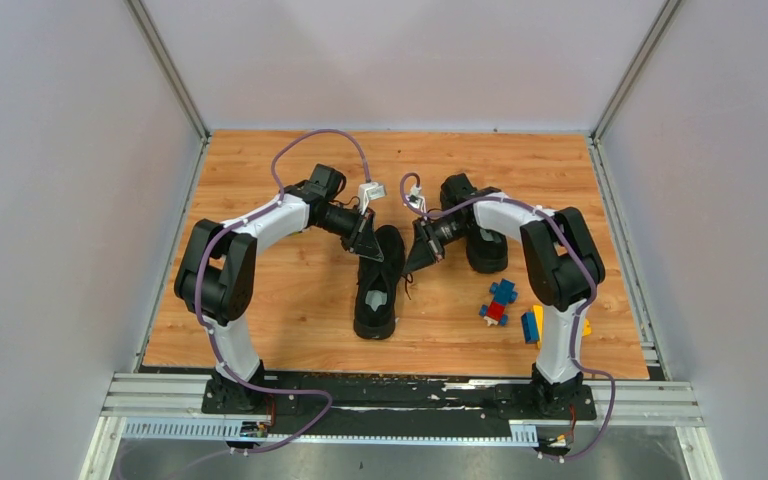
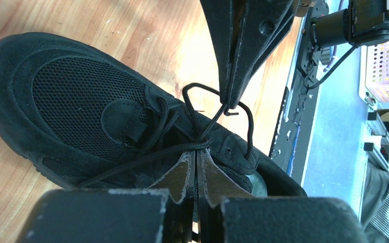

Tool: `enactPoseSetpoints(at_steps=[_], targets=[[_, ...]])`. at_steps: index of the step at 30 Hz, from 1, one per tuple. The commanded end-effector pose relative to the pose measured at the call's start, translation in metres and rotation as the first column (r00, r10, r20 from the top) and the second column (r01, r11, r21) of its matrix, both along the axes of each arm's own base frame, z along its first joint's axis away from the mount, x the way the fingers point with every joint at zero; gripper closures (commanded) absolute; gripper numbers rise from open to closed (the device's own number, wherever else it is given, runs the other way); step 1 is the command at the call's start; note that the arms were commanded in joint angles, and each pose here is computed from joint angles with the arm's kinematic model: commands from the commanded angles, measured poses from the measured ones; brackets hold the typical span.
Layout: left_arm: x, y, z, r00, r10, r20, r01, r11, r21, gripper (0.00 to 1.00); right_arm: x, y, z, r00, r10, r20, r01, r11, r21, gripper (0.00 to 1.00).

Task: Tie the shoes
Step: Cross the shoelace with the shoelace.

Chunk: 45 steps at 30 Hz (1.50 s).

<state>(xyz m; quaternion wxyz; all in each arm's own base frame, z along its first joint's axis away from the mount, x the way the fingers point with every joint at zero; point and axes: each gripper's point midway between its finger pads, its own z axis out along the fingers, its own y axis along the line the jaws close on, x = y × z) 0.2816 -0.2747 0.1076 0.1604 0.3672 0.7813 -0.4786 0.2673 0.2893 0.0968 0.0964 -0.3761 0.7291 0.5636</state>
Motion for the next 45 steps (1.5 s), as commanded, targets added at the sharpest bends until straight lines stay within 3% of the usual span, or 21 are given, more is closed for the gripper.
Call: enactPoseSetpoints(at_steps=[1,4,9,12,20,32,45], targets=[[0.008,-0.005,0.009,0.999,-0.012,0.046,0.013,1.0,-0.019,0.97,-0.002,-0.001,0.011,0.996,0.003,0.094,-0.003,1.0,0.0,1.0],[0.008,-0.005,0.008,0.999,-0.01,0.046,0.011,1.0,-0.017,0.97,-0.001,-0.006,0.008,0.988,-0.001,0.153,0.008,0.999,-0.045,0.97],[0.006,-0.004,0.008,0.999,-0.003,0.046,0.003,1.0,-0.013,0.98,-0.006,-0.02,0.015,0.968,-0.022,0.251,0.05,0.993,-0.107,0.7],[0.006,-0.003,0.007,0.999,0.004,0.052,-0.004,1.0,-0.011,0.98,-0.016,-0.034,0.003,0.962,-0.041,0.271,0.089,0.981,-0.17,0.62],[0.006,-0.002,0.003,0.999,0.022,0.05,-0.021,1.0,-0.006,0.98,-0.05,-0.037,-0.035,0.977,-0.066,0.205,0.123,0.953,-0.278,0.56],[0.006,-0.002,0.0,0.999,0.022,0.037,-0.023,1.0,0.008,0.98,0.016,-0.012,-0.056,0.882,-0.138,0.451,0.297,0.905,-0.305,0.48],[0.006,-0.002,-0.005,1.0,0.017,0.025,-0.017,1.0,0.013,0.98,0.043,0.001,-0.056,0.819,-0.11,0.563,0.3,0.918,-0.258,0.44]])
